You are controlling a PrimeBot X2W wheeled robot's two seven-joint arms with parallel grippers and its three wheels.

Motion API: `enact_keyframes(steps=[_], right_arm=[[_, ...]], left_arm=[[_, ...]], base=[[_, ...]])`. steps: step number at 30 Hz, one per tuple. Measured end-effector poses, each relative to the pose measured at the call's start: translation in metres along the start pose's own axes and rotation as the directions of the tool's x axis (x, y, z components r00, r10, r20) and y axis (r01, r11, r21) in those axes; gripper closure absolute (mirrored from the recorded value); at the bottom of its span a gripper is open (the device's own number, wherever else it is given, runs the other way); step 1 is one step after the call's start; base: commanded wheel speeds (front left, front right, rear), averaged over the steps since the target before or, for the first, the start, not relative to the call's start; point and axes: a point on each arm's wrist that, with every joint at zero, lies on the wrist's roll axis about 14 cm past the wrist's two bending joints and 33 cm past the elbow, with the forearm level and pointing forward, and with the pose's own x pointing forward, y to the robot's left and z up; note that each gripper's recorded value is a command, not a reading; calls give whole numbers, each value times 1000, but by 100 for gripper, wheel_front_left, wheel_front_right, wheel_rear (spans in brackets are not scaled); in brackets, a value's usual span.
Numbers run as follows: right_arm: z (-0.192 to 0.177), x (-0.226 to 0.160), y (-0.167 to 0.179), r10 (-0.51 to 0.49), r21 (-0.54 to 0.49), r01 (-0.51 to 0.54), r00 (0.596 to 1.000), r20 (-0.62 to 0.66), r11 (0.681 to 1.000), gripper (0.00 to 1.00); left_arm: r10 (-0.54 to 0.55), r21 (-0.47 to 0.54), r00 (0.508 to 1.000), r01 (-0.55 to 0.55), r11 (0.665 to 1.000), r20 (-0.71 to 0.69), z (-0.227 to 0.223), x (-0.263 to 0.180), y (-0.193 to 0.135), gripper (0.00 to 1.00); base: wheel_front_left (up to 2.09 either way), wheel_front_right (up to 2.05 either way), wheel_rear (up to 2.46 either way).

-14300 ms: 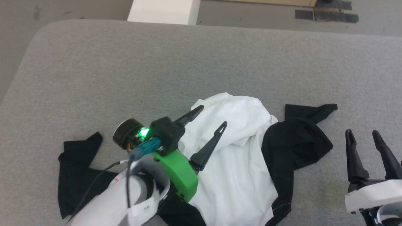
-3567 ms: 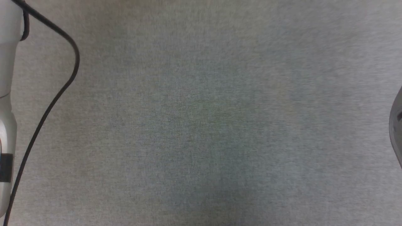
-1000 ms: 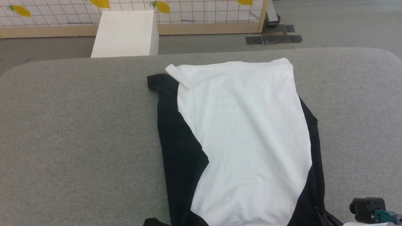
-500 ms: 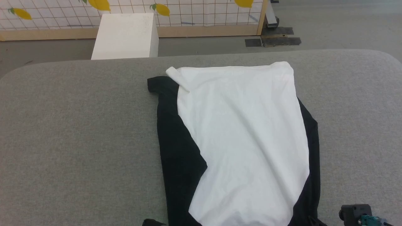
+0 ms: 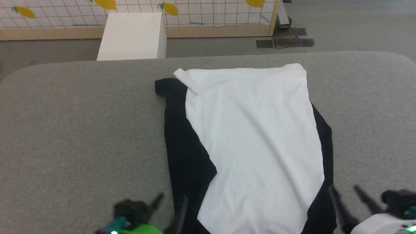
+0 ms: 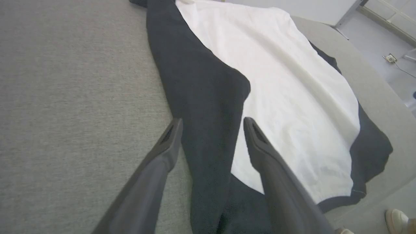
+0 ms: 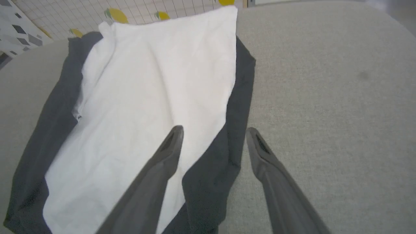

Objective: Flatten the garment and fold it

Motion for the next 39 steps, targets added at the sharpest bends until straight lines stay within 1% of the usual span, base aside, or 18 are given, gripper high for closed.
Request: enact_keyframes(steps=[2,3,4,6,9,10,12,15,17,21,23,25,28,31,33,36,38,39], right_arm=[[27,-2,-6,-23,-27,26,995,93,999,0],[41,-3,-10,-36,-52,44,989,143,998,0],[54,-4,-12,-47,-72,61,981,190,995,0],[84,-8,-15,-58,-117,99,949,309,988,0],[110,-12,-13,-48,-154,126,902,429,980,0],[115,-12,-12,-42,-169,133,888,458,977,0],[117,-12,-12,-38,-194,150,874,485,969,0],[109,-9,-15,-41,-208,162,872,488,965,0],[103,-8,-18,-46,-205,165,871,488,965,0],[95,-5,-21,-53,-191,164,876,479,968,0],[93,-3,-22,-55,-183,158,880,472,970,0],[92,-2,-22,-55,-178,155,882,468,972,0],[90,2,-22,-55,-172,149,887,459,974,0],[94,7,-20,-49,-175,145,888,458,974,0],[99,12,-18,-44,-177,142,884,466,974,0],[104,19,-17,-43,-182,142,886,462,973,0],[106,25,-17,-44,-181,142,886,461,973,0],[106,28,-18,-44,-180,141,889,456,973,0]], left_arm=[[39,17,993,-41,999,110,30,-2,11,0],[71,31,981,-78,996,183,47,-3,19,0],[94,45,963,-108,993,251,63,-5,24,0],[111,90,911,-159,983,397,96,-11,30,0],[95,140,852,-193,971,514,122,-16,28,0],[104,143,833,-214,966,543,129,-17,28,0],[99,180,807,-246,952,582,135,-18,26,0],[121,174,760,-296,939,639,145,-22,23,0],[128,185,763,-311,932,634,137,-22,23,0],[166,154,781,-318,936,601,121,-22,27,0],[177,146,772,-329,933,610,124,-22,31,0],[192,151,752,-362,920,631,130,-24,39,0],[175,178,748,-366,913,640,138,-20,46,0],[118,244,727,-373,895,677,163,-10,55,0],[61,297,713,-367,882,699,188,-1,58,0],[-4,358,740,-321,877,673,220,23,59,0],[-26,369,771,-275,888,636,238,42,61,0],[-39,386,782,-263,884,623,248,52,62,0]], base=[[0,0,0],[0,0,0],[0,0,0],[0,0,0],[0,0,0],[0,0,0],[0,0,0],[0,0,0],[0,0,0],[0,0,0],[0,0,0],[0,0,0],[0,0,0],[0,0,0],[0,0,0],[0,0,0],[0,0,0],[0,0,0]])
